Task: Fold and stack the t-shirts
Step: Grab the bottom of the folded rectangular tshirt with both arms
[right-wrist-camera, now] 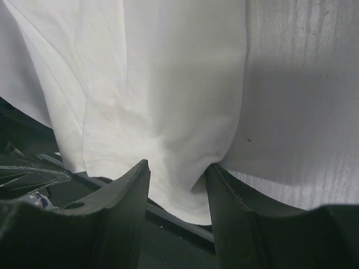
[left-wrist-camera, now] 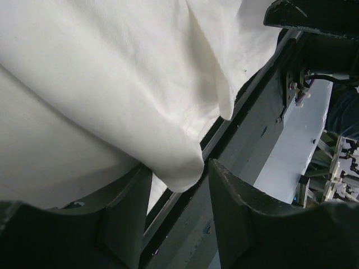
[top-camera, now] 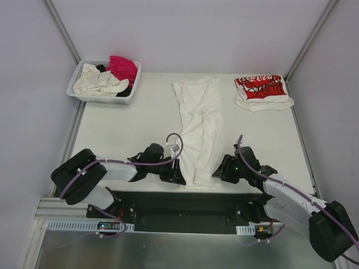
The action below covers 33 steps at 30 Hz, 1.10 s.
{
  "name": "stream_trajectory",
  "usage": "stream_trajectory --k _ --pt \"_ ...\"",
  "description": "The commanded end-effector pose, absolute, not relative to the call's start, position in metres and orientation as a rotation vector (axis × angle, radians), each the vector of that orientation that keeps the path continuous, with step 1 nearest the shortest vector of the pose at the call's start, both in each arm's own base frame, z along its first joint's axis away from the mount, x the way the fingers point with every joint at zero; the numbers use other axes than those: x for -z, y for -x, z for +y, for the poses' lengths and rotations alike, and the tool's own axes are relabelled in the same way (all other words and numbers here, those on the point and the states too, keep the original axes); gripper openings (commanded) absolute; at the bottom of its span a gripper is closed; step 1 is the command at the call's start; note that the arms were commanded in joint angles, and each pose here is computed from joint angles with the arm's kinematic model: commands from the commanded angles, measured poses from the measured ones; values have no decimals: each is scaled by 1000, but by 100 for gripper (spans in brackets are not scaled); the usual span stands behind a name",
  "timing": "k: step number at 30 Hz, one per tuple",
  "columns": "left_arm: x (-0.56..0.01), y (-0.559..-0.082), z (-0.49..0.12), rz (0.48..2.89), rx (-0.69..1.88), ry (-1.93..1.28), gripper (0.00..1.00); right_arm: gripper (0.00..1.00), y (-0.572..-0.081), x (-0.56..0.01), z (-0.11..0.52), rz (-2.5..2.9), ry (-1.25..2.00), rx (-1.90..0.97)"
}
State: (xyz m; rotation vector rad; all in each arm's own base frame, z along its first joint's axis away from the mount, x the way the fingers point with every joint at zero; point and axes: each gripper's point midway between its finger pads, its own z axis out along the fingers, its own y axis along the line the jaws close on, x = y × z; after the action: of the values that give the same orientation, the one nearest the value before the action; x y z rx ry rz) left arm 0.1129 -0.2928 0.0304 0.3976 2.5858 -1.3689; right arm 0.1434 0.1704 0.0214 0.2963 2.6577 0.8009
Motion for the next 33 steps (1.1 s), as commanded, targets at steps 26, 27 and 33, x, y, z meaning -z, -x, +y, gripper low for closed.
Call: stream_trajectory --k 26,27,33 --pt "-16 -115 -295 2650 1290 -515 2 37 -138 -4 160 2721 -316 -696" --pt "-16 -115 -295 2650 1290 -515 1 32 -137 -4 160 2721 -317 -699" --pt "-17 -117 -294 2648 1277 -507 0 13 -139 -4 159 2701 -330 -703"
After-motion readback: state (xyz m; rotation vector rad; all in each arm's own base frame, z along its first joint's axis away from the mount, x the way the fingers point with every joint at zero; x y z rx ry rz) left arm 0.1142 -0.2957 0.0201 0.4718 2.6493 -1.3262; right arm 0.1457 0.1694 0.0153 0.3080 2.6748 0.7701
